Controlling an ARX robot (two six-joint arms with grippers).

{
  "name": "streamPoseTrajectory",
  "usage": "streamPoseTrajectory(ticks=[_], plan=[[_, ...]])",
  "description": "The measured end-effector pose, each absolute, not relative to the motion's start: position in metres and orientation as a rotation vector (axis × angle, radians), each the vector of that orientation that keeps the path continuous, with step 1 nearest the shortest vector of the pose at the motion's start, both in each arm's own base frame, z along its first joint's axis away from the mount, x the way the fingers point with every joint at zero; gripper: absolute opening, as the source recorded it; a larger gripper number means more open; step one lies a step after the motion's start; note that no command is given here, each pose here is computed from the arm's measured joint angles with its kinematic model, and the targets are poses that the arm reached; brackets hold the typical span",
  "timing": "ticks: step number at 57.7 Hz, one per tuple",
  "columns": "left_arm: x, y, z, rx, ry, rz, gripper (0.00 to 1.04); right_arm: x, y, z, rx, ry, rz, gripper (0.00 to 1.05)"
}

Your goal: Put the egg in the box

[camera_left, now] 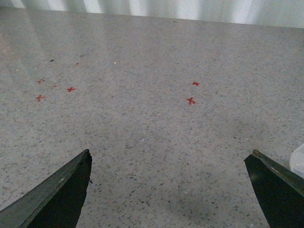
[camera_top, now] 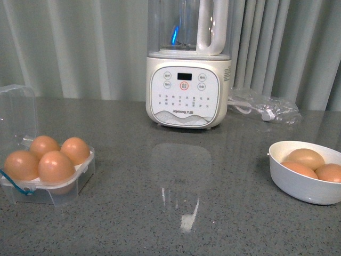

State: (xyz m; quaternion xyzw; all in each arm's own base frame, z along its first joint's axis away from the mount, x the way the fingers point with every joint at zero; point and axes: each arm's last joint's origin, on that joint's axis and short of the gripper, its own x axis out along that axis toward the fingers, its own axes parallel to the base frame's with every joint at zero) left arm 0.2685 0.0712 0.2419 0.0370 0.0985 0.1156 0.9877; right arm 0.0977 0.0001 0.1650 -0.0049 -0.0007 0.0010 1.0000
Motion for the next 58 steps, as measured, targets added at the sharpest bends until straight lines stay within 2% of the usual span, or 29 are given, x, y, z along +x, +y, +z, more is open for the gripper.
streamPoseTrajectory(ticks=[32, 46, 58], plan=[[0.285, 0.03, 0.246, 0.015, 0.159, 0.085, 0.98, 0.098, 0.0, 0.165, -0.01, -0.001, 0.002, 0.98], [0.281, -0.007, 0.243, -0.056, 0.193, -0.06, 0.98, 0.098, 0.0, 0.165, -0.01, -0.001, 0.002, 0.98], [0.273, -0.039, 0.23, -0.007, 0.276, -0.197, 0.98, 0.098, 0.0, 0.165, -0.01, -0.001, 0.002, 0.98]])
